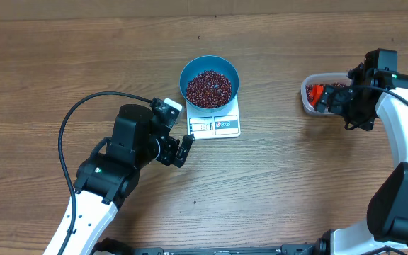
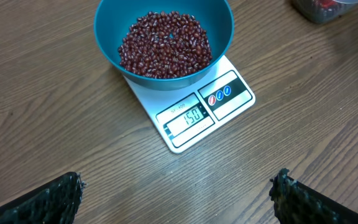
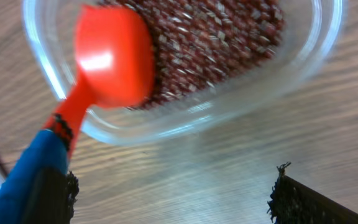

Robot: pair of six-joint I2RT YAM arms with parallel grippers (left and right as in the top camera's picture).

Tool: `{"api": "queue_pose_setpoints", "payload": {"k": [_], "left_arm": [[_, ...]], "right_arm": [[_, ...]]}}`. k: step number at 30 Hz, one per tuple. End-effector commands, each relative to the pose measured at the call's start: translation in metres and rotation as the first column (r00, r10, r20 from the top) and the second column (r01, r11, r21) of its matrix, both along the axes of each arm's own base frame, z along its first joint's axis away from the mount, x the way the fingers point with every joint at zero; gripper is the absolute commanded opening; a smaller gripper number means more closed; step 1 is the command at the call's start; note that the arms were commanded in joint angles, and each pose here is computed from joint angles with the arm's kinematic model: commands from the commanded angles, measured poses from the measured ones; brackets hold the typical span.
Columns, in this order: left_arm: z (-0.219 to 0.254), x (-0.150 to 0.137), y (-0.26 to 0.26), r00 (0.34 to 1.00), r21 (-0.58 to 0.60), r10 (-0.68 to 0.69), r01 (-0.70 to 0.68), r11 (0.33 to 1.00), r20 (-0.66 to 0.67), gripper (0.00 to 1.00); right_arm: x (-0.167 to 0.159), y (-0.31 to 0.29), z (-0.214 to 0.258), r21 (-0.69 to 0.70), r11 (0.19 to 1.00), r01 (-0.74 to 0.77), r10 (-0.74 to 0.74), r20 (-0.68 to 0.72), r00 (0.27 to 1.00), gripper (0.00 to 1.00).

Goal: Scoop item into bowl and weigh 150g on scale

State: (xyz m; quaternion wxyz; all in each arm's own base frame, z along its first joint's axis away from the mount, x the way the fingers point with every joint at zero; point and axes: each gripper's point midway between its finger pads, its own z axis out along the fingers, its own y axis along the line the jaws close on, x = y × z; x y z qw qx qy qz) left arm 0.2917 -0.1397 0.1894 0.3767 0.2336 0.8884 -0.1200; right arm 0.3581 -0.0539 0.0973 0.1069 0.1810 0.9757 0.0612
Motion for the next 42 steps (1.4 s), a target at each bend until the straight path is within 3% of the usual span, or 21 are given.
{"api": "queue_pose_setpoints", "payload": {"k": [1, 7, 11, 19, 27, 32, 42], "left_arm": [[0.005, -0.002, -0.001, 1.0, -0.003, -0.019, 0.019, 1.0, 0.02, 1.0], [0.005, -0.002, -0.001, 1.0, -0.003, -0.019, 0.019, 1.0, 0.02, 1.0], [0.005, -0.002, -0.001, 1.0, -0.003, -0.019, 0.019, 1.0, 0.02, 0.99], [0.005, -0.002, -0.001, 1.0, -0.003, -0.019, 0.019, 1.0, 0.02, 0.99], [0.005, -0.002, -0.001, 1.0, -0.003, -0.019, 0.019, 1.0, 0.02, 1.0], [0.005, -0.002, -0.001, 1.0, -0.003, -0.02, 0.02, 1.0, 0.02, 0.99], [0.005, -0.002, -0.001, 1.0, -0.003, -0.019, 0.019, 1.0, 0.02, 0.99]], "right_arm": [[-0.008, -0.018, -0.003, -0.099, 0.995, 0.027, -0.031, -0.037, 0.999, 1.0], [-0.007, -0.024, -0.003, -0.107, 0.994, 0.027, -0.031, -0.029, 0.999, 1.0], [-0.003, -0.013, -0.001, -0.066, 0.994, -0.083, 0.083, -0.006, 0.997, 1.0], [0.001, -0.001, 0.006, -0.015, 0.989, -0.147, 0.148, 0.027, 0.989, 1.0], [0.001, -0.001, 0.066, -0.057, 0.988, -0.145, 0.151, 0.131, 0.98, 1.0], [-0.02, 0.004, 0.109, -0.134, 0.954, -0.267, 0.288, 0.178, 0.941, 1.0], [-0.044, 0.009, 0.144, -0.18, 0.946, -0.269, 0.308, 0.242, 0.92, 1.0]]}}
